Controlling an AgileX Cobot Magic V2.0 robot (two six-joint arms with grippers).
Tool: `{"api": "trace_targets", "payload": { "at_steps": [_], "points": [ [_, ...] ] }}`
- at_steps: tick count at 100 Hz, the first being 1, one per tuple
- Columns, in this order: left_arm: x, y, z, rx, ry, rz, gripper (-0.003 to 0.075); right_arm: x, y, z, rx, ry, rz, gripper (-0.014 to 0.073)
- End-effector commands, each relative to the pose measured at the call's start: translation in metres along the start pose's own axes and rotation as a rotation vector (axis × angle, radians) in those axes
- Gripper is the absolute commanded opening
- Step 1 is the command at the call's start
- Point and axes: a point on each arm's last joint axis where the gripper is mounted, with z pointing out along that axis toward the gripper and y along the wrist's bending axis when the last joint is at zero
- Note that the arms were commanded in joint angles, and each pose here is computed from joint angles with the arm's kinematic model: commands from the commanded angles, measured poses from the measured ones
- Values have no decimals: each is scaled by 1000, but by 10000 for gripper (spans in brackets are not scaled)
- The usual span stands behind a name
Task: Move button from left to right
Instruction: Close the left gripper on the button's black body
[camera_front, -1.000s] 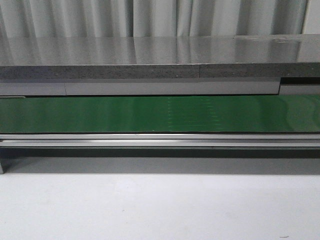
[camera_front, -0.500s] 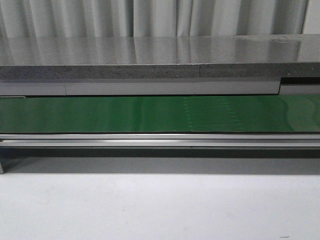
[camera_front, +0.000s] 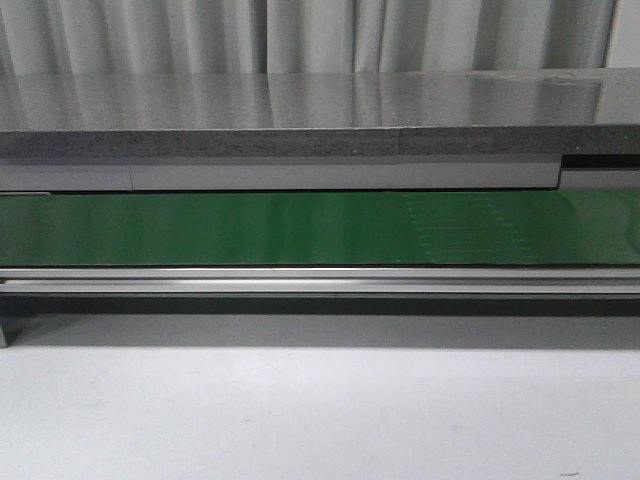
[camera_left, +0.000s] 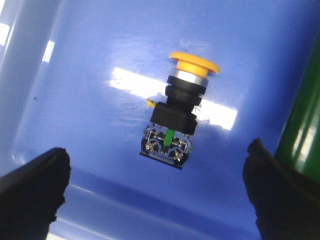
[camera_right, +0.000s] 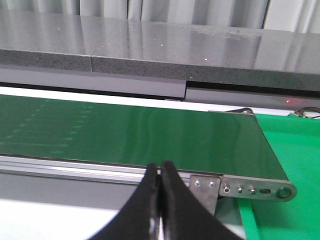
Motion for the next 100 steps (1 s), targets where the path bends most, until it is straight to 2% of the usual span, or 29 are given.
{"api": "trace_targets", "payload": {
  "at_steps": [1, 39, 87, 93, 100],
  "points": [
    [-18, 3, -11, -3, -103, -4, 664, -7, 0, -2, 0, -92, -13, -68],
    [-33, 2, 20, -3, -57, 8, 664, -7, 0, -2, 0, -92, -13, -68],
    [-33, 0, 52, 0, 6, 18, 663, -7, 0, -2, 0, -92, -13, -68],
    [-33, 0, 54, 0, 10, 18, 651, -7, 0, -2, 0, -92, -13, -68],
    [-33, 0, 54, 0, 12, 18, 596, -7, 0, -2, 0, -92, -13, -68]
  ]
}}
